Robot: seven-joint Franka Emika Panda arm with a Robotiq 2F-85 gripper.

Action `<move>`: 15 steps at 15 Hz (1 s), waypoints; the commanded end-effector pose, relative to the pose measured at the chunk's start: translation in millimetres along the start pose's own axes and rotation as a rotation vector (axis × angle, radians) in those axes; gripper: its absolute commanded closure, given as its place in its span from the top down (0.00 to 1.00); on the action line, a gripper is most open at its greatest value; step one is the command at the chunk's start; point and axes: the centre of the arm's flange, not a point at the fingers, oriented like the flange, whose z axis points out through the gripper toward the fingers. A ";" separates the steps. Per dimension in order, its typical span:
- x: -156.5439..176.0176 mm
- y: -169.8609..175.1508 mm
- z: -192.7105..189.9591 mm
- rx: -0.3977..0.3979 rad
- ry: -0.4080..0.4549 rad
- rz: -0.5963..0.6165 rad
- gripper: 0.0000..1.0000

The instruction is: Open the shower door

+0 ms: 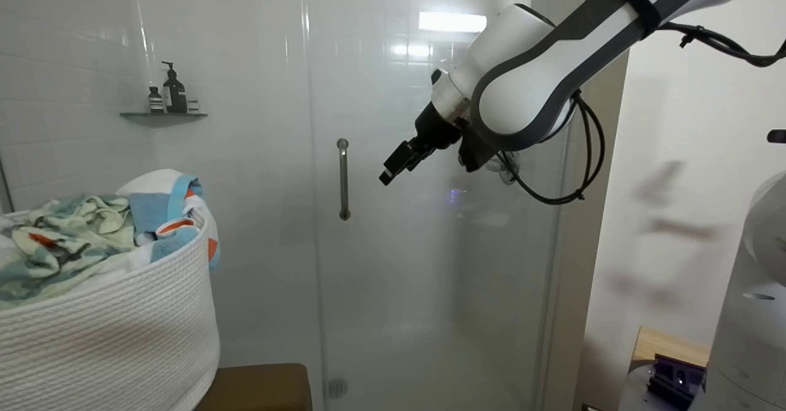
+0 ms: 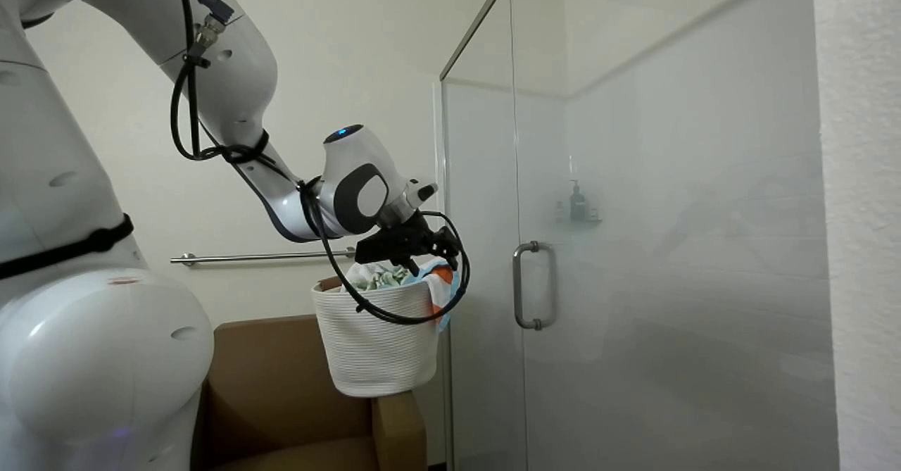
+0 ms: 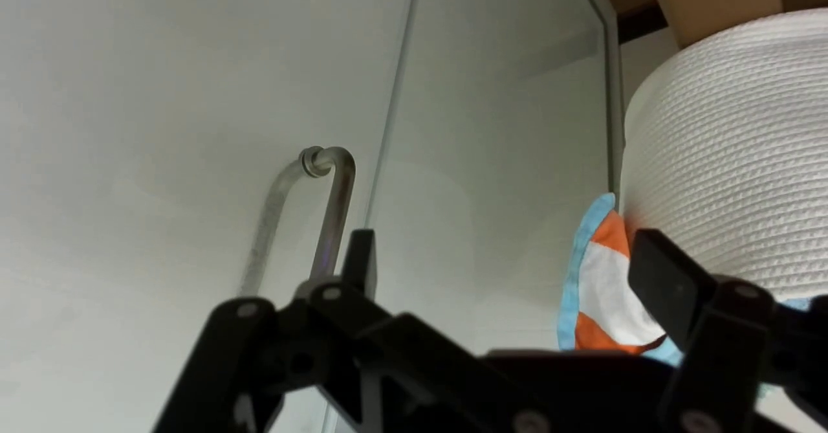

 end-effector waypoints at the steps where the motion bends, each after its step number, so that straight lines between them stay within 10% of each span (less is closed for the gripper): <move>1: -0.2 0.0 0.1 0.000 0.000 0.000 1.00; 15: -6.2 46.9 9.1 -0.019 0.122 0.058 1.00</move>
